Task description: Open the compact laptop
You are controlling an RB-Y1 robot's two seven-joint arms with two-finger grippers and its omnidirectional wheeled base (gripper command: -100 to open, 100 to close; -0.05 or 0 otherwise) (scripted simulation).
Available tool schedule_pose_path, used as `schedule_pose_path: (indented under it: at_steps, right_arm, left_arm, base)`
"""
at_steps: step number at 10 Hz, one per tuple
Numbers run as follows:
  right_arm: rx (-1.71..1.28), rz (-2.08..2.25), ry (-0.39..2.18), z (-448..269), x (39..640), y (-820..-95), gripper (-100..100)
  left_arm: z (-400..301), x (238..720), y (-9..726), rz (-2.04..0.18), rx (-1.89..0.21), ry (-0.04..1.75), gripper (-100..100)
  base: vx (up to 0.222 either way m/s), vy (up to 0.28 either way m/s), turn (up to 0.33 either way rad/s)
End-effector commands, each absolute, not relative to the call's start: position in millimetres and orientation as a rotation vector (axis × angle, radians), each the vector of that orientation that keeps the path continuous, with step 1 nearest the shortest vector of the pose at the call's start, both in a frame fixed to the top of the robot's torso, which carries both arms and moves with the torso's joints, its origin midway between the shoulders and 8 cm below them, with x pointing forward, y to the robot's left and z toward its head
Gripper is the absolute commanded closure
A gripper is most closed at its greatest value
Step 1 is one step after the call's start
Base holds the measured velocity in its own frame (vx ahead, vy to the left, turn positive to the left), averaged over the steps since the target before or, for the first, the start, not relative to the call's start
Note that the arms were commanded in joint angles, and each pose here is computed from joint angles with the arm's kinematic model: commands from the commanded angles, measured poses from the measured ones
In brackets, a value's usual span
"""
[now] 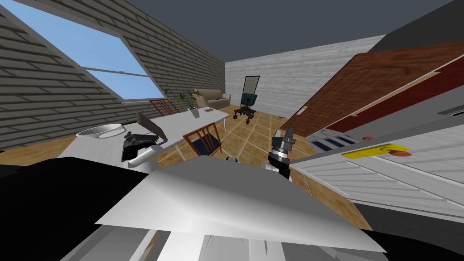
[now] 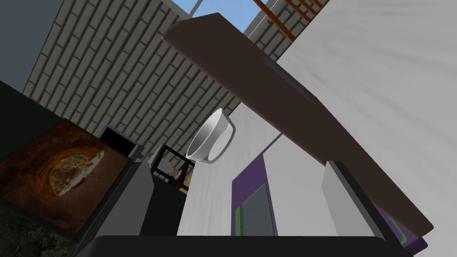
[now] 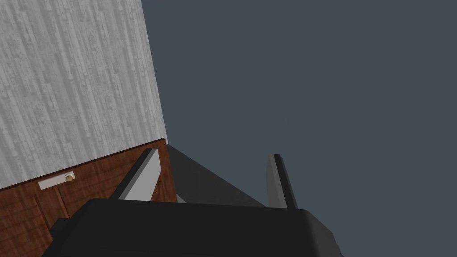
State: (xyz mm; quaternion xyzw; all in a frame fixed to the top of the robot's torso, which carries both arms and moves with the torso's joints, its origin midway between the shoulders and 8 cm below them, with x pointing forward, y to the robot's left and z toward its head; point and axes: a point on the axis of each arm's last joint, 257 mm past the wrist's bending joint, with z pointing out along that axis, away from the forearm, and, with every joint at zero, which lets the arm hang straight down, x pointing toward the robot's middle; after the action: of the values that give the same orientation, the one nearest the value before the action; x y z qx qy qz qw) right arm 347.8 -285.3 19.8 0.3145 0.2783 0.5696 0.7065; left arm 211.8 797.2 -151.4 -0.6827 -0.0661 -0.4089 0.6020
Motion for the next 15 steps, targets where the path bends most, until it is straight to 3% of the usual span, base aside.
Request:
schedule_pose_path:
  at_steps: [1, 7, 8, 15]
  right_arm:
    - [0.699, 1.266, 0.618, 20, 348, -285, 0]
    - [0.699, 1.266, 0.618, 20, 348, -285, 0]
    - [0.699, 1.266, 0.618, 20, 348, -285, 0]
    - [0.699, 1.266, 0.618, 20, 348, -285, 0]
  left_arm:
    - [-158, 185, 817, -0.936, -1.604, -0.246, -100]
    - [-158, 170, 829, -0.933, -1.61, -0.301, -100]
    - [-158, 170, 829, -0.933, -1.611, -0.301, 100]
    - [-157, 168, 819, -1.221, -1.568, -0.638, 100]
  base:
    - [0.195, 0.006, -0.048]
    - [0.076, 0.016, -0.027]
    - [0.003, 0.01, 0.01]
    - [-0.091, 0.048, -0.012]
